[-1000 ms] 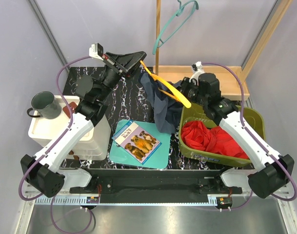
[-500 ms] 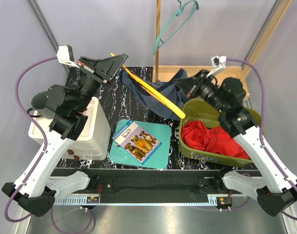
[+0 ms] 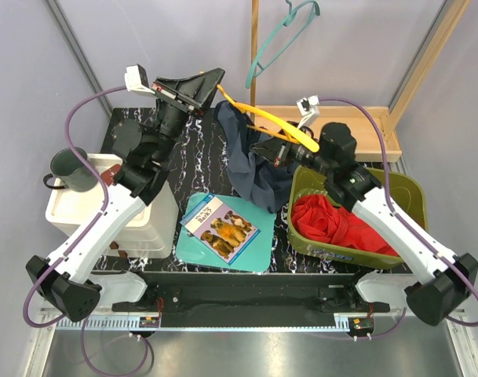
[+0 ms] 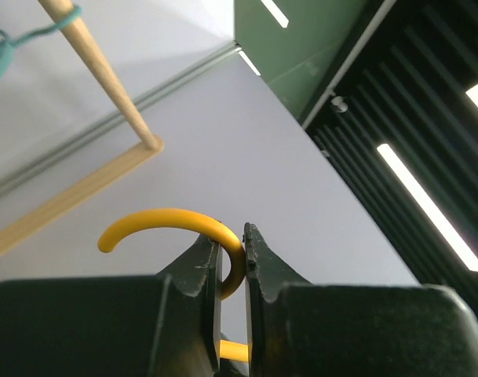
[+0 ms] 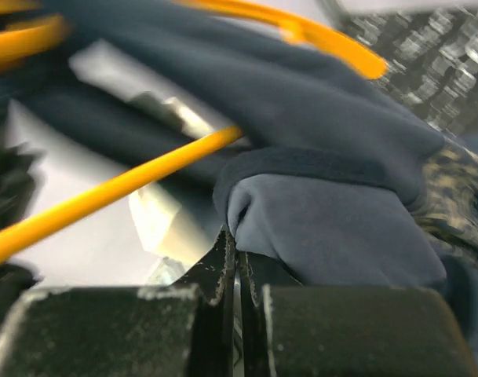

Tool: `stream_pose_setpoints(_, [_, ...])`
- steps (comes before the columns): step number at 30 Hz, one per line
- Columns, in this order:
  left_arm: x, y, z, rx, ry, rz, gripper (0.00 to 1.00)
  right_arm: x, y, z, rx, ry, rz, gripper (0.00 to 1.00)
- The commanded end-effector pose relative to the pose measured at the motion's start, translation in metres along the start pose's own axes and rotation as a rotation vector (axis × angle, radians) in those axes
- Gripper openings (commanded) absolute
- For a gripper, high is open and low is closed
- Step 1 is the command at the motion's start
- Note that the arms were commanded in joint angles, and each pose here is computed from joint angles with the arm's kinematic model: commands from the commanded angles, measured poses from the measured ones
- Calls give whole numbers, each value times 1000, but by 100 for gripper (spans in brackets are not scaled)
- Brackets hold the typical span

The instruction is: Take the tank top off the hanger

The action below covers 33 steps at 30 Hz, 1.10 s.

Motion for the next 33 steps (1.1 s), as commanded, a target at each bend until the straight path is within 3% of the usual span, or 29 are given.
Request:
stream_pose_setpoints(1, [-57,-13,6,-21,-172,221,0,-19,15,2,93,9,139,0])
stream_pose_setpoints(6, [-48,-16,19,-7,-266,198,0,-30,55,4,136,40,91,0])
stream_pose_setpoints(11, [-55,-16,34,37,-296,201,0,-72,83,32,202,104,208,0])
stream_pose_setpoints(21, [-63,-27,31,19,-337,214,0,-129,55,89,350,201,451,0])
stream_pose_setpoints(24, [-72,-23,32,41,-330,263,0,-130,54,96,382,241,427,0])
stream_pose_setpoints(26, [-77,-21,36,81,-269,276,0,-118,55,82,356,229,364,0])
stream_pose_setpoints(29, [-76,-19,42,124,-32,230,0,-88,48,55,323,201,216,0])
stream_pose_setpoints(30, [-72,-16,41,128,135,169,0,-74,40,42,289,180,186,0])
stream_pose_setpoints(33, [-69,-18,33,95,375,133,0,-51,16,34,262,185,127,0])
Point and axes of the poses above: each gripper's point midway between its finger pads, its own y axis out along the fingers, its own x axis along the line the jaws close on, z = x × y, the point moved 7 cm from there along -y, back along the fingers, and after that the axes turned 15 degrees about -y, right-handed, at the moved point
